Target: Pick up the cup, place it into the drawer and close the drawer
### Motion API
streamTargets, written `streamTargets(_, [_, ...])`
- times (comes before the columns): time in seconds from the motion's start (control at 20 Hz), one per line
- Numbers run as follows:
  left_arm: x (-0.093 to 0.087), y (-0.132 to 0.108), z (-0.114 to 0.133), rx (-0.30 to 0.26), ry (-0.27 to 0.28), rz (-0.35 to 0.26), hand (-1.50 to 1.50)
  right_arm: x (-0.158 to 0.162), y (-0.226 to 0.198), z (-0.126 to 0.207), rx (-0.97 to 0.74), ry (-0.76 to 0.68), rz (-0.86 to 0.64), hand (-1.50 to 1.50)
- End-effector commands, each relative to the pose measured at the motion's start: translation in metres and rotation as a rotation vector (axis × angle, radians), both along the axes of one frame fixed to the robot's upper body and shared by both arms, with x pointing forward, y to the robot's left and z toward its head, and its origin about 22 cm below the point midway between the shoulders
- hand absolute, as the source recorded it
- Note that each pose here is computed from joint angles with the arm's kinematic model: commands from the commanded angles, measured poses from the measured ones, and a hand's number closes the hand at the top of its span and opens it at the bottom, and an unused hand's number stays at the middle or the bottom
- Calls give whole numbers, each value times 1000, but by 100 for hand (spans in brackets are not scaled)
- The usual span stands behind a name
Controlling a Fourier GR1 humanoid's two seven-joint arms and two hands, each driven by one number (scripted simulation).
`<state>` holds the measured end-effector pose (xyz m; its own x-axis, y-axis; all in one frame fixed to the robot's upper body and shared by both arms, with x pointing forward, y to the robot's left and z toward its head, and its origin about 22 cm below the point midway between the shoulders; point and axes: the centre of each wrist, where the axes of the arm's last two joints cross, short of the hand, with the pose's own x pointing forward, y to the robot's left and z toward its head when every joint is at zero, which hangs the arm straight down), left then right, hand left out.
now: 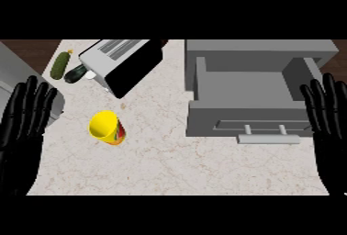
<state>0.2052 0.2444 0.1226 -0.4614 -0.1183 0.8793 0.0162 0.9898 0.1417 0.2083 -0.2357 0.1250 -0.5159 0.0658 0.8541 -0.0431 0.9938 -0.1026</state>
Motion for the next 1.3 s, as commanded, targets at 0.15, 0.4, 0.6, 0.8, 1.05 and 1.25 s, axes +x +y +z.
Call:
streamTargets(0.15, [27,15,18,-16,-67,-372,-150,7,6,3,12,-26,-5,-150])
streamTargets(0.4, [39,49,-31,-227,201,-496,-150,7,7,-9,-62,129,111,-150])
streamTargets(0.6, [62,74,-35,-247,232,-532,-150,14,-14,9,-62,140,124,-150])
streamTargets(0.8, [86,92,-55,-193,283,-492,-150,36,-17,-14,-49,147,111,-150])
streamTargets(1.05, [104,92,-71,-164,350,-465,-150,48,-6,-6,-57,124,117,-150])
streamTargets(1.25, [107,87,-119,-125,368,-452,-150,54,1,1,-50,129,117,-150])
